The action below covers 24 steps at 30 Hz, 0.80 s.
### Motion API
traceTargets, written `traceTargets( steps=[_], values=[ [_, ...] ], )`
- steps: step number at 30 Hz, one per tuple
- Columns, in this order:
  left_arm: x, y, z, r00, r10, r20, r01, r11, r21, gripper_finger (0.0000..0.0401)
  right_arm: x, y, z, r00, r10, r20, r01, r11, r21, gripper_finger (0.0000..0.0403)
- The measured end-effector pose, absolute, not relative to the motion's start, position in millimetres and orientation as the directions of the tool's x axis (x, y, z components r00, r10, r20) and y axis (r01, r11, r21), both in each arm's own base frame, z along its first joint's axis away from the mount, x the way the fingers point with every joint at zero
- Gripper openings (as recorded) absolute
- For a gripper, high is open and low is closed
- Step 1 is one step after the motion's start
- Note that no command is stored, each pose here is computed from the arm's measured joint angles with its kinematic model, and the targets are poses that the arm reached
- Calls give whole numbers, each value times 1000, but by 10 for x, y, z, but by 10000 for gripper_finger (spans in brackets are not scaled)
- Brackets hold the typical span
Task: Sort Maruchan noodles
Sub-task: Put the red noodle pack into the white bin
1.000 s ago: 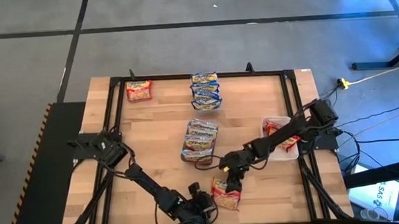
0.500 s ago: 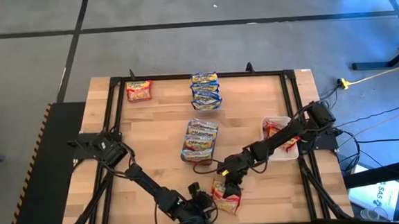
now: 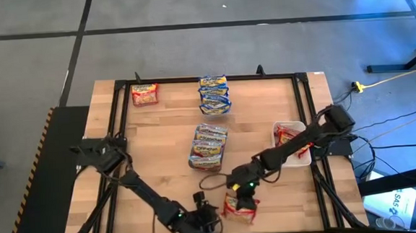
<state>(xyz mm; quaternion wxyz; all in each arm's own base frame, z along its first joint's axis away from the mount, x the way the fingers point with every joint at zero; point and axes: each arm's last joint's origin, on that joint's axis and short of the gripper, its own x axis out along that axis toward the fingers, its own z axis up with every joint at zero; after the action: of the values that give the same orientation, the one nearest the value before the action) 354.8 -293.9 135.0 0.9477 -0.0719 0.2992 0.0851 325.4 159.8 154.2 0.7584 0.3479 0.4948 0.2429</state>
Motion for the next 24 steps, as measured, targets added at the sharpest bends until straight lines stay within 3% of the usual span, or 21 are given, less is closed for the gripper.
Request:
traceTargets(
  steps=[6, 12, 18, 24],
  values=[
    [3246, -3070, 1645, 790, 90, -606, -135, 990, -29, 196, 3020, 1643, 2005, 347, 634, -692, -54, 750, 660, 95],
    [3140, -3036, 1902, 787, 66, -614, -108, 994, -31, 196, 2557, 1551, 2553, 370, 515, -773, -27, 838, 545, 80],
    [3153, -3039, 1945, 795, 42, -606, -94, 994, -54, 196, 1906, 1271, 2935, 409, 275, -870, 100, 934, 342, 89],
    [3182, -3040, 1965, 810, 41, -584, -102, 992, -71, 196, 1361, 856, 3079, 316, 22, -949, 294, 948, 120, 83]
  ],
)
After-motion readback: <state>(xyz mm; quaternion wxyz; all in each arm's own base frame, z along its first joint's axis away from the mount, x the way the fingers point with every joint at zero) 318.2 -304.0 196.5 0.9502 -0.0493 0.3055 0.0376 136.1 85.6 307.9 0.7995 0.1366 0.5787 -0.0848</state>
